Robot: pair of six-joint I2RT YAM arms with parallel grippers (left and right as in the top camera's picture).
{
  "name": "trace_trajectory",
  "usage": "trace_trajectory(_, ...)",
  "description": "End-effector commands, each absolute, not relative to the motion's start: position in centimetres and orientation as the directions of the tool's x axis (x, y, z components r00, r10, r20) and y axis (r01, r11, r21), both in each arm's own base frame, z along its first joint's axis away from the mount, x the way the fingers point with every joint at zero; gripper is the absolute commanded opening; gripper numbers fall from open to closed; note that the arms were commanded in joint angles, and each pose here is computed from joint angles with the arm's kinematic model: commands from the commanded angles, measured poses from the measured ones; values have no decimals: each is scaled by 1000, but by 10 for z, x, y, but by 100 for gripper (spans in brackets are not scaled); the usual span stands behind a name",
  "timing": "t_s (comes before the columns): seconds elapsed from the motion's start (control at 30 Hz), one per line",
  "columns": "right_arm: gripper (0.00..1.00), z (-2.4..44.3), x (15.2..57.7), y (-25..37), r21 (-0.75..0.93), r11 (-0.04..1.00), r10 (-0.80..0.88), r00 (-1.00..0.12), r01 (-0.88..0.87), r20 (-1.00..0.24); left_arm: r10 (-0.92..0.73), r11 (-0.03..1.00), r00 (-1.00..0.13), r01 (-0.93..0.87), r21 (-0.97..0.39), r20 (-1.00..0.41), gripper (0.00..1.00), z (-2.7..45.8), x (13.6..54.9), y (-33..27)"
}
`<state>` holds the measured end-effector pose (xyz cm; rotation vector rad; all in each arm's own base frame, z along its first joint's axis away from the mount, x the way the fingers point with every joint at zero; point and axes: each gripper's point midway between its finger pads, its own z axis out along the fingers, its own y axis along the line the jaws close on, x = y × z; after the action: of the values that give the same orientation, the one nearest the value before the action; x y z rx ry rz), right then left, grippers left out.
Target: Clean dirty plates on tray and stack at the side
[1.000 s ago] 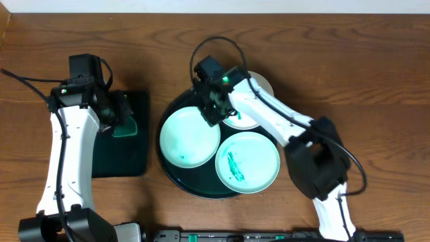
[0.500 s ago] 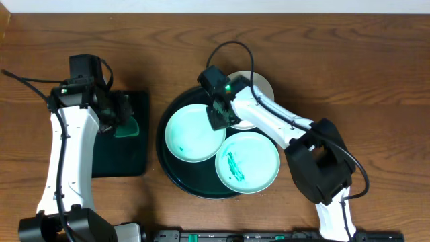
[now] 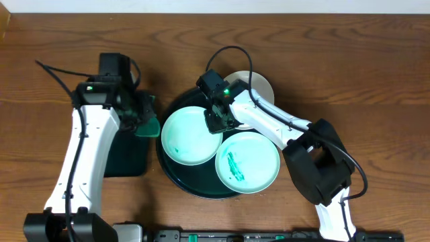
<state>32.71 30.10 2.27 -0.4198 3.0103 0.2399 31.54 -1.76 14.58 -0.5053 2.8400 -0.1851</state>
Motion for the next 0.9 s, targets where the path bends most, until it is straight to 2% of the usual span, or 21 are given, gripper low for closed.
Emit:
trace_trajectory(0.0,10,17,317,302,154,954,-248,-965,-258,-80,-351,933,-915,-322,-162,-201,7,140,312,-20)
trace_trajectory(0.2,9,4,313,298,156,961,-222,-973,-228,-58,-352,933,-913,-326,-151,-206,7,140,313,-17)
trace_trajectory(0.4,1,1,315,298,158,961,-220,-974,-227,-61,-358,931,-914,-333,-149,-194,7,136,310,-18)
trace_trajectory(0.63,1,0,315,298,163,961,-218,-974,-224,-56,-388,918,-910,-368,-148,-147,7,114,299,-19)
trace_trajectory(0.87,1,0,316,298,169,960,-216,-975,-222,-53,-325,931,-933,-287,-224,-155,7,88,301,-55)
